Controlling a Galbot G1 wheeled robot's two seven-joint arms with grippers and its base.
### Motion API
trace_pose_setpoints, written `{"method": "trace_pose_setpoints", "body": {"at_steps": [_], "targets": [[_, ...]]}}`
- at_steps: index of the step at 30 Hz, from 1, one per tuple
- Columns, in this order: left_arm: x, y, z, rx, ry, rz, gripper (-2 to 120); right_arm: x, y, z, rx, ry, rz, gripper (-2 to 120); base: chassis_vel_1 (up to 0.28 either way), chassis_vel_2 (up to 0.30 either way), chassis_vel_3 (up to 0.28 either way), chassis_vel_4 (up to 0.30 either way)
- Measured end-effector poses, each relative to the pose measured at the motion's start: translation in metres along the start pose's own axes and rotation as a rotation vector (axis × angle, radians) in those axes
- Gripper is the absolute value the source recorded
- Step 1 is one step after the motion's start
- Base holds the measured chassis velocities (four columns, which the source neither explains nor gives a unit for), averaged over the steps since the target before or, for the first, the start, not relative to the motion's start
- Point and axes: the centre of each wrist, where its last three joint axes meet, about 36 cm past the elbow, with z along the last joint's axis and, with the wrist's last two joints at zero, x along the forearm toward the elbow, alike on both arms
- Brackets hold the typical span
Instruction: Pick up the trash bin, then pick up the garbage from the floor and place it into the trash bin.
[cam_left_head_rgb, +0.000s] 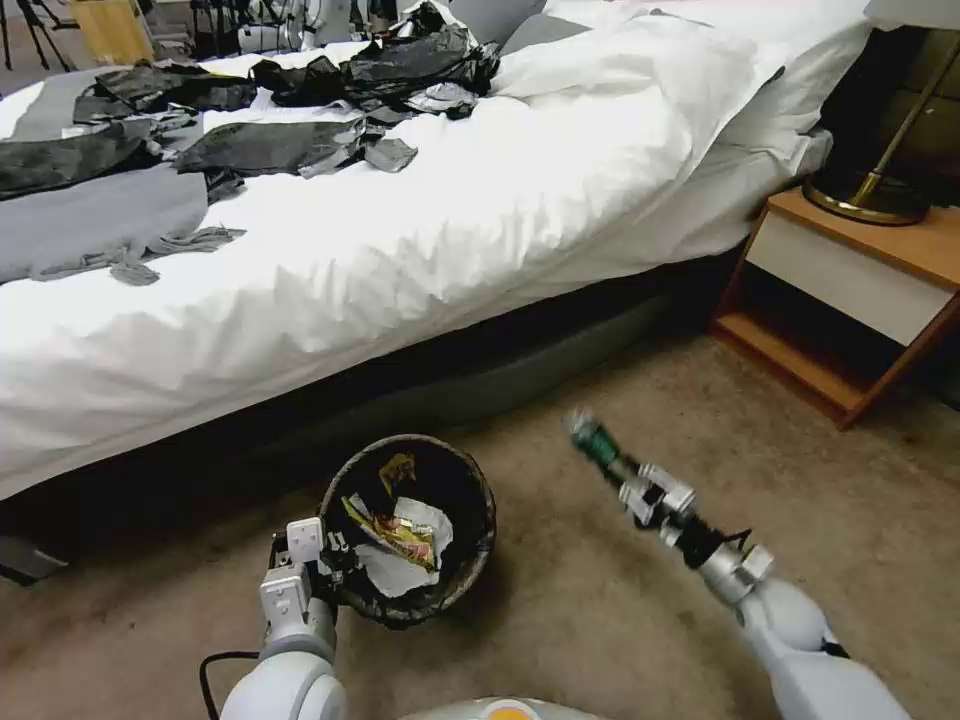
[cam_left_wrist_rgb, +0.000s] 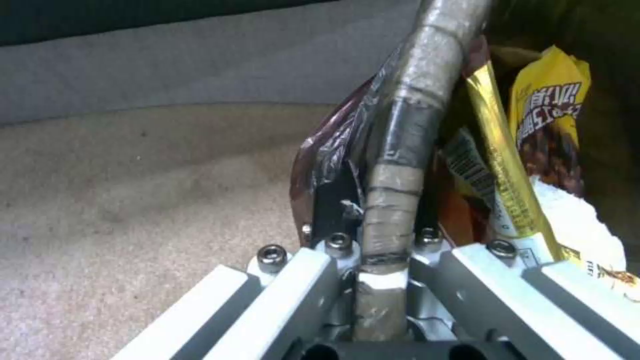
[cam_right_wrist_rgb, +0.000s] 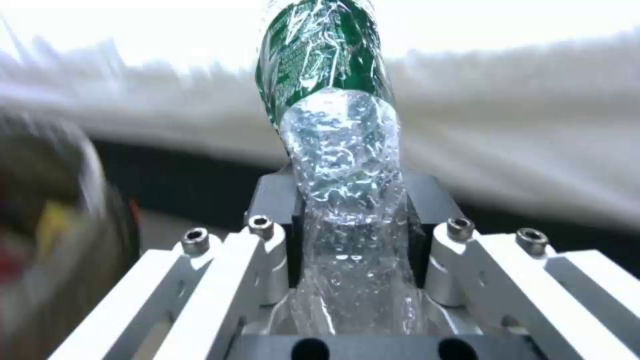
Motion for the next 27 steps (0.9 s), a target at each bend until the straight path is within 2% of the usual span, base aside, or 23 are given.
{"method": "trace_pose_setpoints", "body": {"at_steps": [1, 2, 4, 6, 7, 10, 11, 13, 14, 16, 19, 20, 22, 23, 27], "targets": [[0.000, -0.001, 0.000, -0.001, 0.000, 0.001, 0, -0.006, 0.002, -0.010, 0.006, -0.027, -0.006, 23, 0.000, 0.000, 0.000, 0.000], [0.001, -0.003, 0.001, -0.003, 0.002, 0.005, 0, -0.022, 0.011, -0.036, 0.019, -0.089, -0.037, 23, 0.000, 0.000, 0.000, 0.000], [0.001, -0.003, 0.002, -0.005, 0.004, 0.006, 0, -0.029, 0.019, -0.047, 0.021, -0.116, -0.058, 23, 0.000, 0.000, 0.000, 0.000], [0.000, -0.005, 0.005, -0.010, 0.008, 0.007, 0, -0.051, 0.053, -0.078, 0.023, -0.183, -0.139, 23, 0.000, 0.000, 0.000, 0.000], [0.000, -0.005, 0.005, -0.010, 0.008, 0.007, 0, -0.051, 0.053, -0.078, 0.023, -0.183, -0.139, 23, 0.000, 0.000, 0.000, 0.000], [0.000, -0.008, 0.006, -0.015, 0.009, 0.015, 0, -0.072, 0.099, -0.093, 0.033, -0.193, -0.224, 23, 0.000, 0.000, 0.000, 0.000], [0.000, -0.008, 0.006, -0.015, 0.009, 0.015, 0, -0.072, 0.099, -0.093, 0.033, -0.193, -0.224, 23, 0.000, 0.000, 0.000, 0.000], [0.000, -0.010, 0.006, -0.018, 0.009, 0.021, 0, -0.082, 0.124, -0.092, 0.018, -0.178, -0.238, 23, 0.000, 0.000, 0.000, 0.000], [0.000, -0.010, 0.006, -0.018, 0.009, 0.021, 0, -0.082, 0.124, -0.092, 0.018, -0.178, -0.238, 23, 0.000, 0.000, 0.000, 0.000], [0.001, -0.012, 0.007, -0.022, 0.010, 0.027, 0, -0.092, 0.148, -0.086, -0.005, -0.154, -0.255, 23, 0.000, 0.000, 0.000, 0.000], [0.002, -0.013, 0.008, -0.026, 0.009, 0.028, 0, -0.095, 0.159, -0.081, -0.020, -0.135, -0.274, 23, 0.000, 0.000, 0.000, 0.000], [0.003, -0.013, 0.009, -0.027, 0.011, 0.029, 0, -0.098, 0.171, -0.074, -0.043, -0.113, -0.294, 23, 0.000, 0.000, 0.000, 0.000], [0.003, -0.013, 0.009, -0.028, 0.011, 0.029, 0, -0.099, 0.175, -0.071, -0.050, -0.105, -0.301, 23, 0.000, 0.000, 0.000, 0.000], [0.005, -0.015, 0.009, -0.028, 0.010, 0.033, 0, -0.103, 0.183, -0.058, -0.062, -0.084, -0.310, 23, 0.000, 0.000, 0.000, 0.000], [0.008, -0.018, 0.009, -0.027, 0.010, 0.044, 0, -0.114, 0.185, -0.039, -0.073, -0.053, -0.295, 23, 0.000, 0.000, 0.000, 0.000]]}}
